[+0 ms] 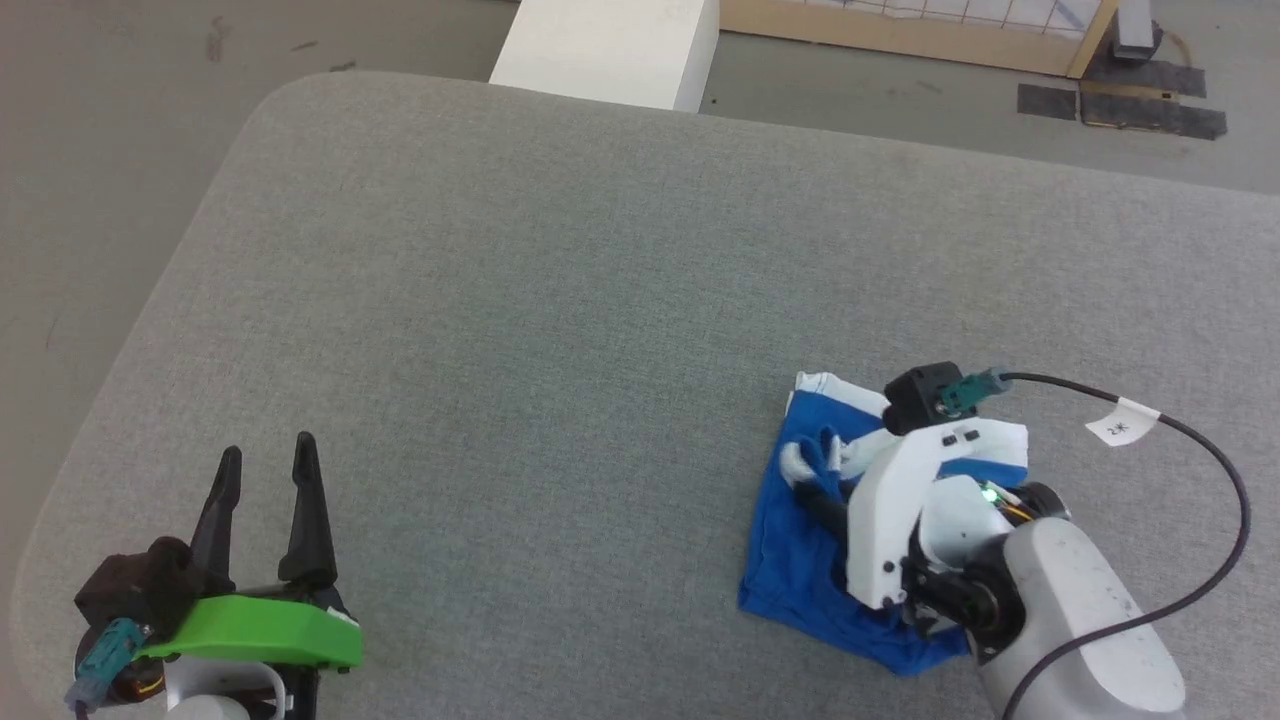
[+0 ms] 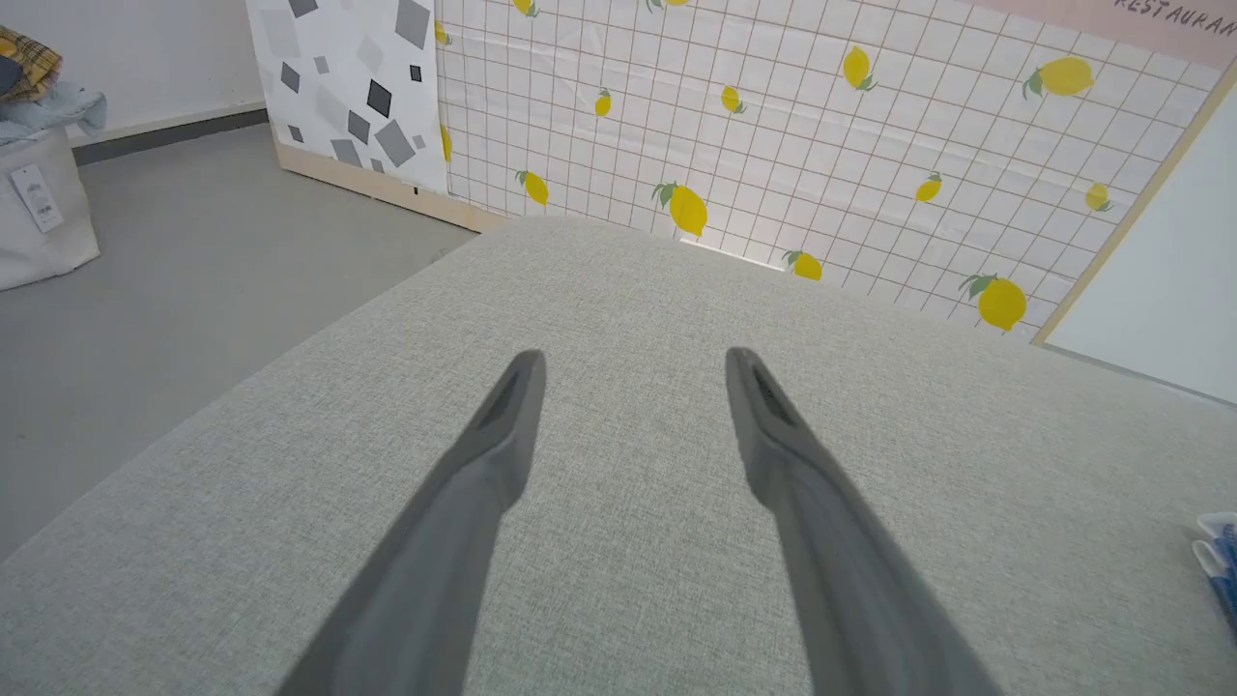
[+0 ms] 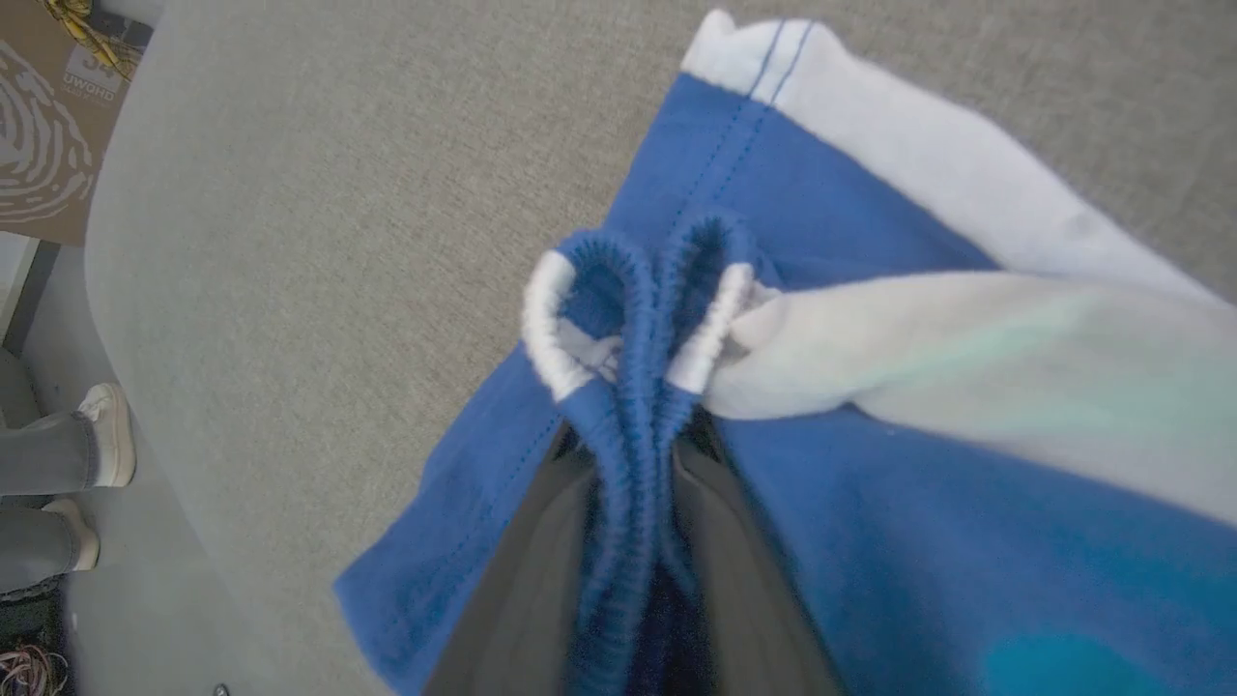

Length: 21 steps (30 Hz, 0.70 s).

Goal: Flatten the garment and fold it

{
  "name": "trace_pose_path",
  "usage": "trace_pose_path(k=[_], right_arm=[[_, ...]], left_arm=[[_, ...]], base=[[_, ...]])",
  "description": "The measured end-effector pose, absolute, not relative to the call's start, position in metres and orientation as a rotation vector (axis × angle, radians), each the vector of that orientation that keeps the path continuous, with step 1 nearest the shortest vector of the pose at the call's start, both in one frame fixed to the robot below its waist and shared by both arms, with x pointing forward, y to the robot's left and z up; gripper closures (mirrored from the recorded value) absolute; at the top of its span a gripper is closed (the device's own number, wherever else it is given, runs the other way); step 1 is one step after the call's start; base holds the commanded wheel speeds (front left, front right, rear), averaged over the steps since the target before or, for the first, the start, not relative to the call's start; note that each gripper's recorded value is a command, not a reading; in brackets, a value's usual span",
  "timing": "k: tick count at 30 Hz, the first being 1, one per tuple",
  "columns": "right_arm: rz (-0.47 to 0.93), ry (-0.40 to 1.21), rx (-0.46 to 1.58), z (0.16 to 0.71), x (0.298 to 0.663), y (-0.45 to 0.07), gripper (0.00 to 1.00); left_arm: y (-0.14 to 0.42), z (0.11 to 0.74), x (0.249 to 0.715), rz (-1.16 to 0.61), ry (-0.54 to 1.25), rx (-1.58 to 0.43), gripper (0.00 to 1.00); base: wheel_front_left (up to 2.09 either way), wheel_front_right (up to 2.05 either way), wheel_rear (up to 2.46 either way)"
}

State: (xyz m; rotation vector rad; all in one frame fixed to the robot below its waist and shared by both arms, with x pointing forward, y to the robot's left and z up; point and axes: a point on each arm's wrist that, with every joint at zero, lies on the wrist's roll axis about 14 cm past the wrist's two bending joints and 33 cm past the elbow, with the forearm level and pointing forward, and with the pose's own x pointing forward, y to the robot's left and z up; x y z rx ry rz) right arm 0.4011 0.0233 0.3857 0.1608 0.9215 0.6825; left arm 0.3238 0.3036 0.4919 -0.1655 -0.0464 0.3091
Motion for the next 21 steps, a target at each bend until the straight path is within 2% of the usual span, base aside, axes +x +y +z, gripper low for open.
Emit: trace_pose_path(k=[4,8,12,16,21], right_arm=[[0.743,0.863,0.179,0.402,0.4,0.041,0.0],[0.808,0.746,0.211,0.44,0.401,0.055,0.0],[0.793,0.634,0.206,0.474,0.409,0.046,0.0],[0.697,0.529,0.181,0.503,0.418,0.012,0.0],[0.396,0.53,0.009,0.499,0.42,-0.077,0.0]], left_arm=[[0.302,0.491,0.326,0.304,-0.046,-0.168,0.0],[0.296,0.494,0.332,0.279,-0.057,-0.174,0.0],[0.286,0.498,0.338,0.243,-0.07,-0.181,0.0],[0.275,0.502,0.345,0.203,-0.086,-0.186,0.0],[0.258,0.508,0.356,0.147,-0.102,-0.194,0.0]], base=[[0.0,0.0,0.0],[0.0,0.0,0.0],[0.0,0.0,0.0],[0.0,0.0,0.0],[0.0,0.0,0.0]])
